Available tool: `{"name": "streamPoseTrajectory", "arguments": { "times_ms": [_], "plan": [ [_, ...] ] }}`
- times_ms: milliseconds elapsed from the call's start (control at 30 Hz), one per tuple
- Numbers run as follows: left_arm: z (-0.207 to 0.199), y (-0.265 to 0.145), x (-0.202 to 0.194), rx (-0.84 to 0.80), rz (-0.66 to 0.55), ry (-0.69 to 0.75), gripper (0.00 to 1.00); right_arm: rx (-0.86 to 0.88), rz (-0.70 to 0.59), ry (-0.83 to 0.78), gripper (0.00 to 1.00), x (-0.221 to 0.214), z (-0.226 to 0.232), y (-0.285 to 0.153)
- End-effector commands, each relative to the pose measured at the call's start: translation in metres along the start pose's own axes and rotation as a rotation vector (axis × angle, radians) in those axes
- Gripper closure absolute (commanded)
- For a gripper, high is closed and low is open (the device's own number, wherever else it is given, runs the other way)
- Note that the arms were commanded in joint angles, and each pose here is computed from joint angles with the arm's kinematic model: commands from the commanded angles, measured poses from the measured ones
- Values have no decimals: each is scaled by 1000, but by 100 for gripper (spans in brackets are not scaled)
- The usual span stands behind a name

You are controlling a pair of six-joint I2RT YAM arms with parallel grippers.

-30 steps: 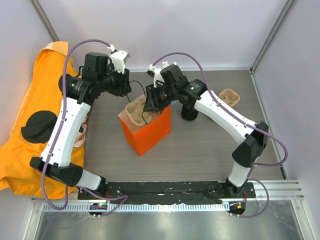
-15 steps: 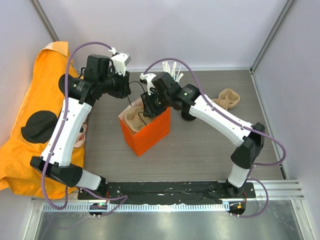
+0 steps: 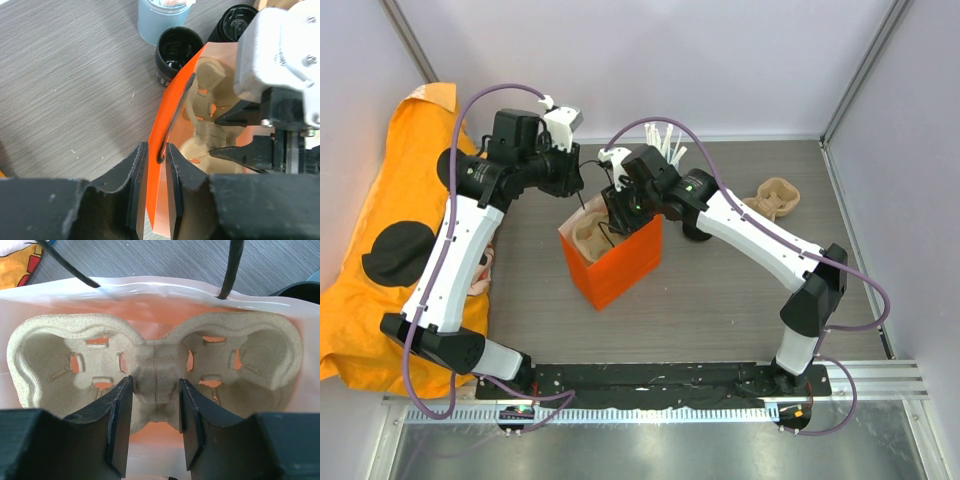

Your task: Pack the takeout coffee

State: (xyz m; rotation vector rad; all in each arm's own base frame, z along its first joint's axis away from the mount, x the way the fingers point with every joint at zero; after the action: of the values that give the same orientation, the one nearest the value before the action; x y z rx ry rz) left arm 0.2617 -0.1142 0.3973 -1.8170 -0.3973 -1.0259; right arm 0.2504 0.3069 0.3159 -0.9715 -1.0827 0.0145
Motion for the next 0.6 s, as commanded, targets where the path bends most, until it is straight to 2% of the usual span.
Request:
{"name": "streamPoseTrajectory", "arguments": {
  "times_ms": [0,67,233,567],
  "plan": [
    [-5,-6,10,-52,-82,0,77,-22,-38,-37,73,9,0,-3],
    [-5,-5,10,-58,-85,0,81,-7,-33,-37,73,8,1,-3],
    [-8,-4,10,-99,-80,6,100,33,-40,-51,73,10,4,-6],
    [-21,-18,10,-255,-82,39,100,18,-29,-56,73,7,2,-6]
  ]
}}
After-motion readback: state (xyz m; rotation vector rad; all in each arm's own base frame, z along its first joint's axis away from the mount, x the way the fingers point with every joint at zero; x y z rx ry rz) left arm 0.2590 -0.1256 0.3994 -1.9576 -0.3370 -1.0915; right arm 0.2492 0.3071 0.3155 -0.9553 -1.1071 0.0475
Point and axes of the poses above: each gripper's point midway between its finger pads, its own y axis out along the fingers, its own z axis along the line the jaws close on, x = y × z, the point moved 10 cm from there along -y, back along the fingers, and after that the axes turned 4 degrees about -y, right-handed, at the moved point
